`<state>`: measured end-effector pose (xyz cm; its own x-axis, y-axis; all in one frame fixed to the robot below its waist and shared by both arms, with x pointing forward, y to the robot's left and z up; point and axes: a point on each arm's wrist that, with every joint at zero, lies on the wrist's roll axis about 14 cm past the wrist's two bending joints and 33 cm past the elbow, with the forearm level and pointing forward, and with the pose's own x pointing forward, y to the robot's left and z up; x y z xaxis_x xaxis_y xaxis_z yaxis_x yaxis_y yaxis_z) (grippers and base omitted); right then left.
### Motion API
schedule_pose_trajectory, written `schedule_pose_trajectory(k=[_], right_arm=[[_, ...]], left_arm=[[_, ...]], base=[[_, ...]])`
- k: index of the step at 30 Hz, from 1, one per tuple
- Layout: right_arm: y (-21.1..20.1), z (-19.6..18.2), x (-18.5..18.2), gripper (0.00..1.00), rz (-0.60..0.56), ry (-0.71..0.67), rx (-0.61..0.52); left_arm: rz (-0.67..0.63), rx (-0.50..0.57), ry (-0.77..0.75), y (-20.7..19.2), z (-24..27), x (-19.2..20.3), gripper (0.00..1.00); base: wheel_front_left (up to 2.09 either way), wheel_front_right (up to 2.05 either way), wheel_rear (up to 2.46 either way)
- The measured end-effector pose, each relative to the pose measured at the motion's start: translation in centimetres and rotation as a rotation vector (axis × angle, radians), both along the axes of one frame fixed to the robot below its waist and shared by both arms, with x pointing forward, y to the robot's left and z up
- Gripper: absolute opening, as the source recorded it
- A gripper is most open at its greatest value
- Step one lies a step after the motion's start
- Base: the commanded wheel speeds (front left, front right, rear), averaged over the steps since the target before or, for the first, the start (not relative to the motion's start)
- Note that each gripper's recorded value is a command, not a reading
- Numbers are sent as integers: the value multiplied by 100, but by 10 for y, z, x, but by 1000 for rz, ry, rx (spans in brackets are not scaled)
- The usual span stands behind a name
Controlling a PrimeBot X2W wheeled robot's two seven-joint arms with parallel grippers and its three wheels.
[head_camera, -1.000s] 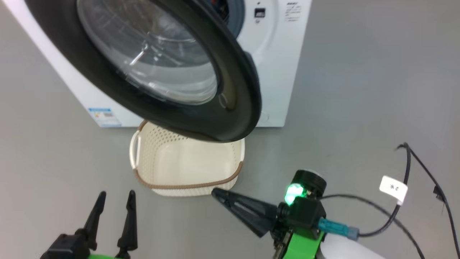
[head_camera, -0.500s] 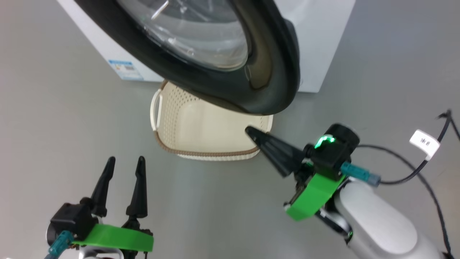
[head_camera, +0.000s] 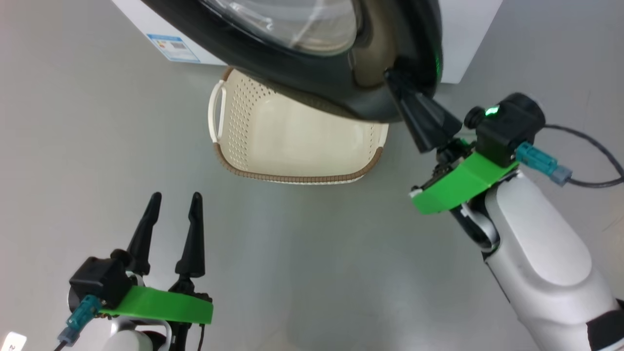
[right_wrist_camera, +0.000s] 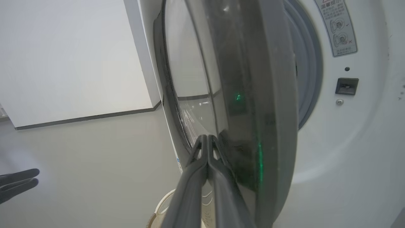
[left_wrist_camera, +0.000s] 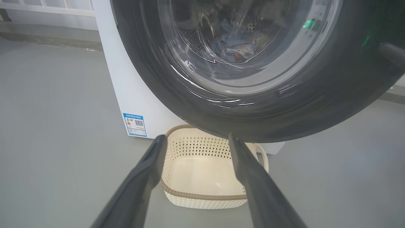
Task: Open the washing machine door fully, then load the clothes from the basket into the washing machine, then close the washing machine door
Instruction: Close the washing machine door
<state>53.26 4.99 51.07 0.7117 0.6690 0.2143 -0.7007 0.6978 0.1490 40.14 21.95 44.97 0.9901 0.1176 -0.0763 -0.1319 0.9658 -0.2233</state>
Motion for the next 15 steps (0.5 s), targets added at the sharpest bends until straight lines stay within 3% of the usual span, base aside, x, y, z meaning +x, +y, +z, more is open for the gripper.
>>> schedule_pose_trajectory(k=[15], right_arm=[[-31,33,82,0,-203,-113,69]], left_arm=[[-83,-23,54,-21,-29,23,100]], base=[[0,0,0]])
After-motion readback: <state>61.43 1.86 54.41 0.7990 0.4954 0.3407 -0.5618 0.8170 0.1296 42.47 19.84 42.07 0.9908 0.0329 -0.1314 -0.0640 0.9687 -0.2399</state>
